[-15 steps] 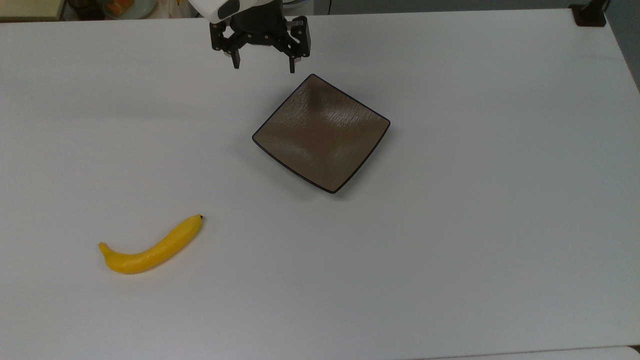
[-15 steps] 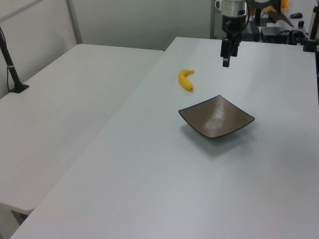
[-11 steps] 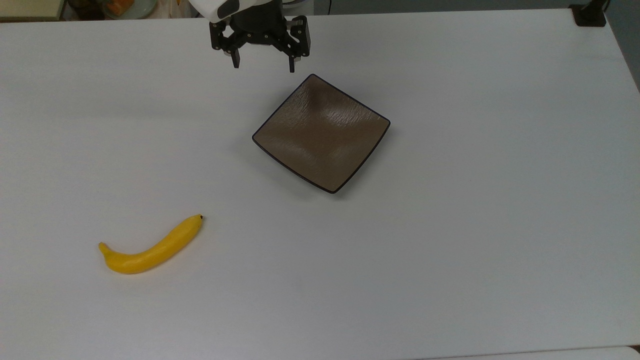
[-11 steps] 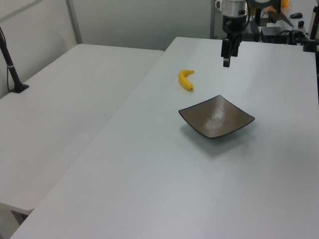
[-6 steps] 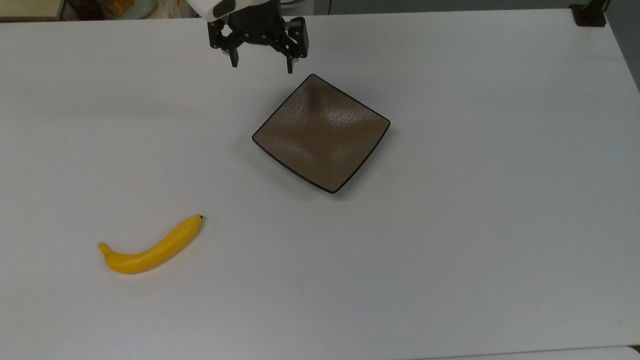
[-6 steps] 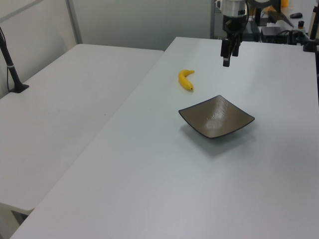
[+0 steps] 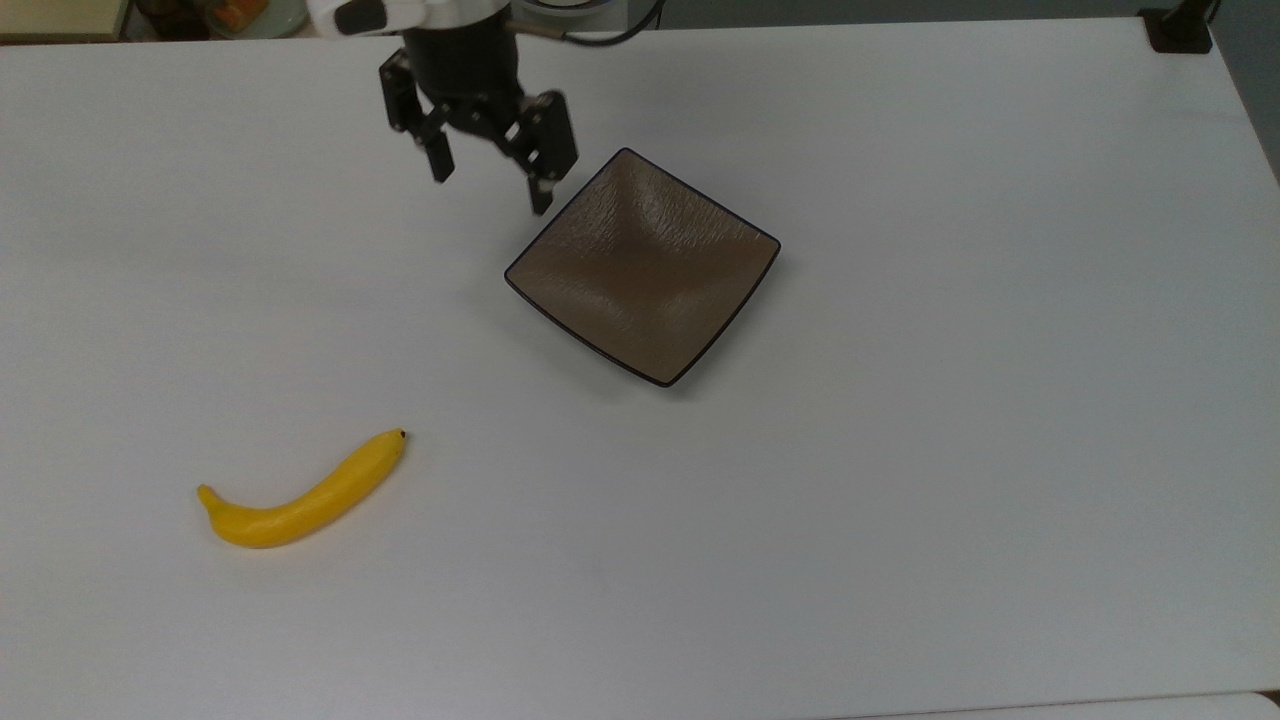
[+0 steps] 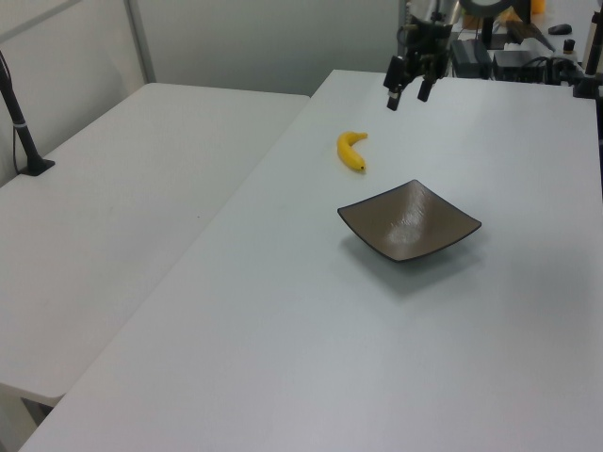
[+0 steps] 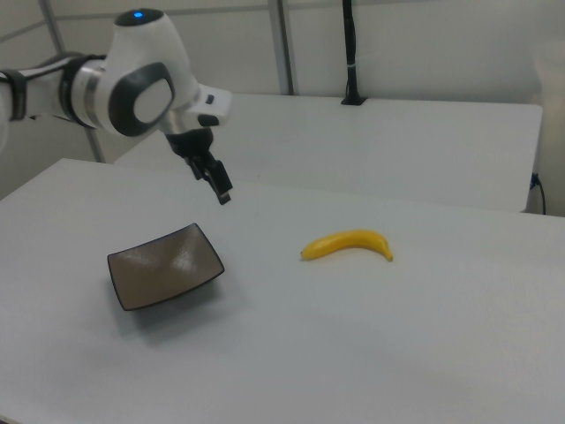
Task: Bananas placed on a ceramic plate
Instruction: 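Lower the gripper over the middle of the yellow banana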
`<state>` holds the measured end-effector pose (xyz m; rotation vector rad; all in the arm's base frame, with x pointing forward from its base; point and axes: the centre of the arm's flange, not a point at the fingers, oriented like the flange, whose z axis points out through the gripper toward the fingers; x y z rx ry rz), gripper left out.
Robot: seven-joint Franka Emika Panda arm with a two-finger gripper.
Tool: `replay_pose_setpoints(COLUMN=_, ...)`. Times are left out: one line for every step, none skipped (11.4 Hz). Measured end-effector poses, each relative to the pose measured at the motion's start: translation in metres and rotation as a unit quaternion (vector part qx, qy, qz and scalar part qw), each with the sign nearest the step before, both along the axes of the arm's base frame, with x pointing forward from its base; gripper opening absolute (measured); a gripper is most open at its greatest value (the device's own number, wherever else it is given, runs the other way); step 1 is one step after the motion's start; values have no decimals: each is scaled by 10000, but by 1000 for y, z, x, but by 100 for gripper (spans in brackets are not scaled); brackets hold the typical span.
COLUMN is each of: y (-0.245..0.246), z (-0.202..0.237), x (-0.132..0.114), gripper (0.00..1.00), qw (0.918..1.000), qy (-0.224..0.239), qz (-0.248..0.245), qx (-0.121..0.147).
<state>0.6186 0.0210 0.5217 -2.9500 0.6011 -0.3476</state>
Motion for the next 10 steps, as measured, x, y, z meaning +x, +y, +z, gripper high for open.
replay_pose_setpoints(y=-10, z=-14, x=10, gripper=100, qw=9995, qy=-94, qz=-301, qx=44)
replay_pose_setpoints(y=-21, z=-29, x=19, gripper=100, qw=9981, qy=-142, qz=-596, qx=88)
replay_pose_setpoints(y=-33, z=-44, x=28, gripper=100, qw=9958, qy=-180, qz=-884, qx=129)
replay_pose_setpoints(y=-43, z=-58, x=38, gripper=100, qw=9927, qy=-257, qz=-1165, qx=173)
replay_pose_setpoints(y=-53, z=-71, x=47, gripper=100, qw=9887, qy=-371, qz=-1436, qx=224)
replay_pose_setpoints(y=-63, z=-83, x=57, gripper=100, qw=9836, qy=-528, qz=-1702, qx=281)
replay_pose_setpoints(y=-71, z=-94, x=64, gripper=100, qw=9791, qy=-667, qz=-1892, qx=320)
replay_pose_setpoints(y=-78, z=-103, x=71, gripper=100, qw=9752, qy=-785, qz=-2037, qx=351)
replay_pose_setpoints(y=-84, z=-111, x=77, gripper=100, qw=9712, qy=-889, qz=-2175, qx=388)
replay_pose_setpoints(y=-89, z=-117, x=86, gripper=100, qw=9676, qy=-942, qz=-2304, qx=421)
